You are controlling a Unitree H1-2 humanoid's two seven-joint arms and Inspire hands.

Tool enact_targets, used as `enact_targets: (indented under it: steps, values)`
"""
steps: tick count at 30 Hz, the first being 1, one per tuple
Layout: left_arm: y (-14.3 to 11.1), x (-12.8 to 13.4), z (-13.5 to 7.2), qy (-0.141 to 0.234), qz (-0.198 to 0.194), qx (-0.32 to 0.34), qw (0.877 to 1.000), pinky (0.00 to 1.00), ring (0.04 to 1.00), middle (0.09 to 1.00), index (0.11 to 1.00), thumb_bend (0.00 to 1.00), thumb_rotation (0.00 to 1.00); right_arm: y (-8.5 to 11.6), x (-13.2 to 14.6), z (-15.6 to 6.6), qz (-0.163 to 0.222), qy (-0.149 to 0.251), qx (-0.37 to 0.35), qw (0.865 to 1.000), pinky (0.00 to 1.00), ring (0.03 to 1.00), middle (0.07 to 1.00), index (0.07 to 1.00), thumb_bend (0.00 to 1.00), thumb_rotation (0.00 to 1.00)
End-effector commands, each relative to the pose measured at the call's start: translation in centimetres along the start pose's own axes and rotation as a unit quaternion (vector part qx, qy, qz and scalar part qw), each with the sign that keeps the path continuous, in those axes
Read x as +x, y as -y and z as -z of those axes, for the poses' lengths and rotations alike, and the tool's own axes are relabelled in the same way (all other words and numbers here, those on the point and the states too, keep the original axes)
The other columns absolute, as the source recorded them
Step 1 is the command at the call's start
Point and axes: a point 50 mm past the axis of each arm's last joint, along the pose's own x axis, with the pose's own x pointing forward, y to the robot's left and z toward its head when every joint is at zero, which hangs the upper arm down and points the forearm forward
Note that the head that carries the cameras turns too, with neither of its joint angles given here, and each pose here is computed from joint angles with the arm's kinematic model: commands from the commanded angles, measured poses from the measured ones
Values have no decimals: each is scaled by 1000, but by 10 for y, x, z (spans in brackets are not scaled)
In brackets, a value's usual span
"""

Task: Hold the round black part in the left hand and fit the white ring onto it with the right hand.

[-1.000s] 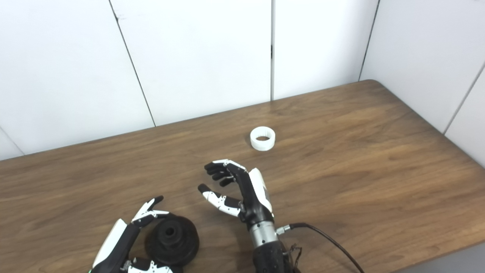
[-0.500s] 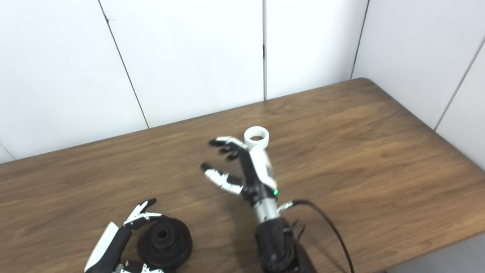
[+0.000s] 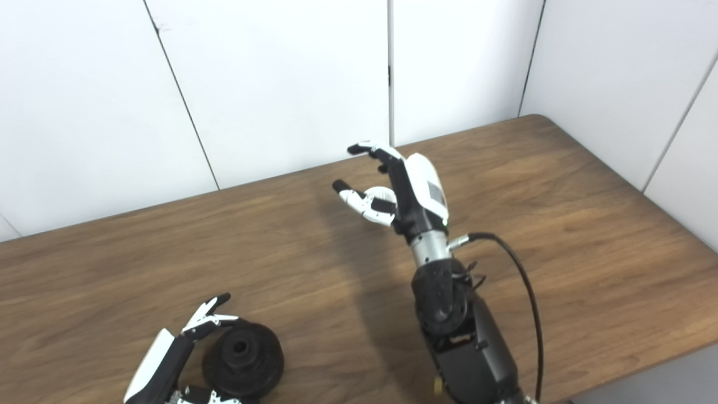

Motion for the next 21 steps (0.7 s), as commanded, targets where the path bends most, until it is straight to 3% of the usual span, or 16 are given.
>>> enact_targets:
  steps: [1,6,8,9,12,21]
  values:
    - [-7,1,-5,12,-5,10,1000,919,1000,965,587,922,141,11,23,-11,26,37,-27,999,680,822,843,732,570,450]
    - [-6,1,-6,12,-5,8,1000,923,1000,967,587,920,141,12,42,4,31,55,-105,992,662,830,859,732,585,454]
    - [-7,1,-6,12,-6,7,1000,933,1000,968,589,915,135,12,51,11,29,54,-132,989,781,860,872,734,594,470]
    - [-7,0,-6,13,-6,7,1000,936,1000,970,590,913,135,12,55,15,26,52,-143,988,888,891,888,741,593,497]
    - [-8,1,-6,14,-9,5,1000,937,1000,971,591,912,135,12,67,24,9,43,-162,986,984,935,914,758,587,527]
    - [-5,1,-6,12,-8,5,1000,935,1000,966,588,928,145,18,97,46,-39,15,-192,980,975,960,936,791,622,558]
